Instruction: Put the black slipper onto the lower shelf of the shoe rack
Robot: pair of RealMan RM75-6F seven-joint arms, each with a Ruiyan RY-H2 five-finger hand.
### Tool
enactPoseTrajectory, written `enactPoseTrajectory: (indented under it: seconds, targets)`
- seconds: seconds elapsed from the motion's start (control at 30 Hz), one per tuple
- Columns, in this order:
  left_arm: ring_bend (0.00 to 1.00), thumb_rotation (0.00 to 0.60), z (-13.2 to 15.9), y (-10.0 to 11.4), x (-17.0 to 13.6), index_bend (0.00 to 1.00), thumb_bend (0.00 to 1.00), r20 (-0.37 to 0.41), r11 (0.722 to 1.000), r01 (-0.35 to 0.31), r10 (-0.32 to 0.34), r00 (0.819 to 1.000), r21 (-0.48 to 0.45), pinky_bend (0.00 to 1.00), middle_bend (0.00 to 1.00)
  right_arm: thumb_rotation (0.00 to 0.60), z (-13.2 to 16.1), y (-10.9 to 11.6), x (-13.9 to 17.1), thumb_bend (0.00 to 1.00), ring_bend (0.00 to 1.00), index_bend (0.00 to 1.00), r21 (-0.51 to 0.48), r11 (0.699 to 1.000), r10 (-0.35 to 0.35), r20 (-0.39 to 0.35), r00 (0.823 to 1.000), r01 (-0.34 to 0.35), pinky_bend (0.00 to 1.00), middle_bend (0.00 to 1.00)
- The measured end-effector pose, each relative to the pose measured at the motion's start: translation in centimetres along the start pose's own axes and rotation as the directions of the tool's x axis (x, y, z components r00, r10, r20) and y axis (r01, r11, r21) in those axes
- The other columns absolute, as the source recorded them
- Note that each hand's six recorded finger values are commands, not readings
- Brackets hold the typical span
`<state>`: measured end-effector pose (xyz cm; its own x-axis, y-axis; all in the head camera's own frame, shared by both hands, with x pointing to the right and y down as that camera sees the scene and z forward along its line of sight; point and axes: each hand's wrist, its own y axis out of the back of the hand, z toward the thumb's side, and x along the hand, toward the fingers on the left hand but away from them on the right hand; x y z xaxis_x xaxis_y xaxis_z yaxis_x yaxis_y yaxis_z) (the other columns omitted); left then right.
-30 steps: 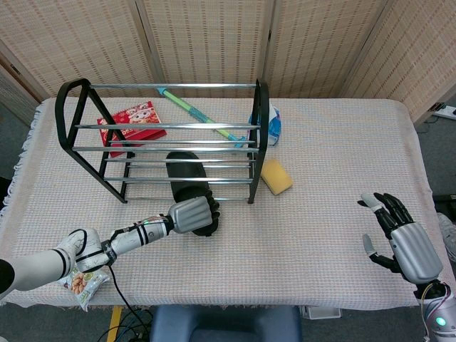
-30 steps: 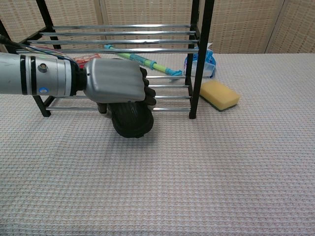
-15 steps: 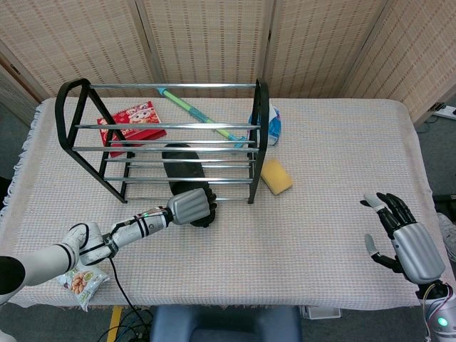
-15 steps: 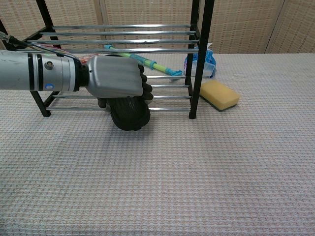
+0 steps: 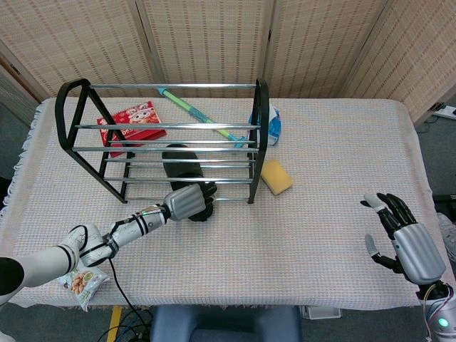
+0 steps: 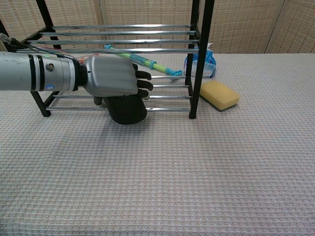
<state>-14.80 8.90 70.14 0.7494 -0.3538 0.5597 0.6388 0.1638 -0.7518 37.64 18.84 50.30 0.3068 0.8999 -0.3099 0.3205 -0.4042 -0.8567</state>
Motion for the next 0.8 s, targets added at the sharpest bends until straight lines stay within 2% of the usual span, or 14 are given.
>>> enactPoseTrajectory:
  seconds: [0.17,0.57,0.8]
  targets:
    - [0.07,0.600,0.4,0.3,-0.4,0.14,0.13,-0.012,1.000,0.021,-0.021,1.000,0.006,0.35,0.09,0.600,0.0,0.1,0.1,0.55,0.12,0.00,0.000,1.000,-0.001,-0.001,1.000,0.001,0.07,0.19]
    - [0.06,0.600,2.9,3.1,-2.0,0.12,0.13,0.000,0.999,-0.003,0.003,1.000,0.040,0.34,0.08,0.600,-0.1,0.0,0.2,0.55,0.12,0.00,-0.005,1.000,0.000,-0.002,1.000,0.000,0.07,0.19]
    - [0.06,0.600,3.9,3.6,-2.1,0.17,0.13,-0.007,0.997,0.025,-0.025,1.000,0.069,0.34,0.08,0.600,-0.3,0.1,0.4,0.55,0.12,0.00,-0.005,1.000,0.002,0.003,1.000,-0.002,0.07,0.19]
